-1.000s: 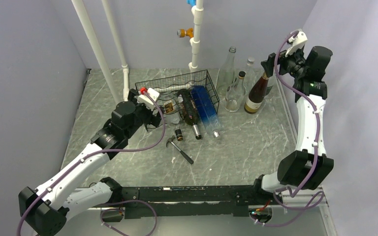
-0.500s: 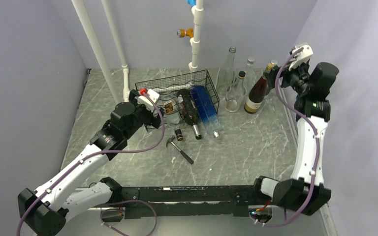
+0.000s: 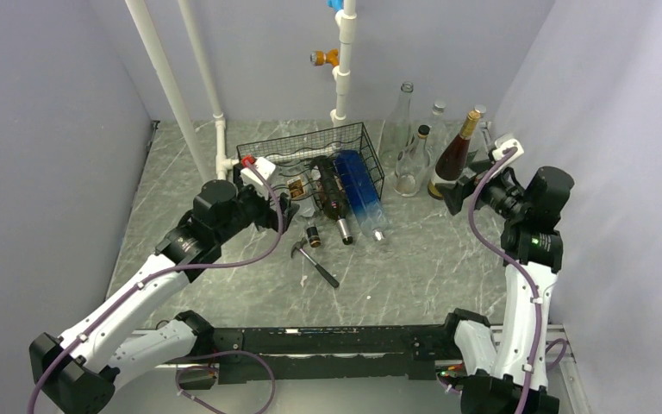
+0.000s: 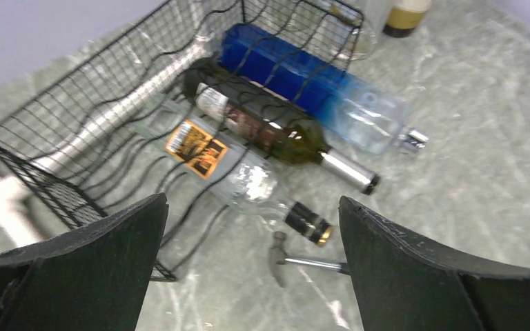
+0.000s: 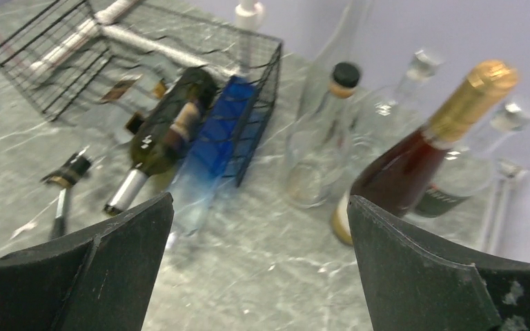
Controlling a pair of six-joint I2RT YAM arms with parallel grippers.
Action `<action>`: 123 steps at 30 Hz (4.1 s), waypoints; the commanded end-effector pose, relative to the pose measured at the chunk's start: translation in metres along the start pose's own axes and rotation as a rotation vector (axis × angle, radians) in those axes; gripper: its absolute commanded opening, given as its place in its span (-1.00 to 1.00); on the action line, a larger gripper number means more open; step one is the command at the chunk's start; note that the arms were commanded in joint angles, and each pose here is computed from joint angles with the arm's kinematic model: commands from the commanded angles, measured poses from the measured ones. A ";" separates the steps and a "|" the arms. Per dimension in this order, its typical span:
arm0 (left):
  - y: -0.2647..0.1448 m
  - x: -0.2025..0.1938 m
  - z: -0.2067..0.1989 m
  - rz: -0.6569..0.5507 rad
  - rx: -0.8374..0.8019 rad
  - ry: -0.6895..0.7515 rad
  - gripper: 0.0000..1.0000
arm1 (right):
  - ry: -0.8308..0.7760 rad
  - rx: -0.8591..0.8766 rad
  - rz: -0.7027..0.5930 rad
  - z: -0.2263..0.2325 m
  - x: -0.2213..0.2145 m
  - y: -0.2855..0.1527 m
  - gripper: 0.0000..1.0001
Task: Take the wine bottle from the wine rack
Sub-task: Pick up the wine bottle from the wine rack.
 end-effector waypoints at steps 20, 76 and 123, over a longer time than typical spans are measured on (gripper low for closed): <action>-0.019 -0.033 -0.059 0.191 -0.283 -0.849 0.99 | 0.088 0.173 0.019 0.030 -0.062 -0.004 0.99; 0.102 -0.068 -0.099 0.440 0.539 -0.516 0.74 | 0.063 0.196 -0.010 0.038 -0.067 -0.006 0.99; 0.143 -0.131 -0.081 0.542 0.561 -0.605 0.16 | 0.061 0.197 -0.010 0.038 -0.067 -0.006 0.99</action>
Point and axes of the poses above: each gripper's point midway between its finger pads, its own y axis out along the fingers, its own z axis along the line the jaws close on, x = y × z, the point moved 9 cm from there along -y, back along the fingers, and after that the axes turned 1 degree about y, right-handed, at the moved point
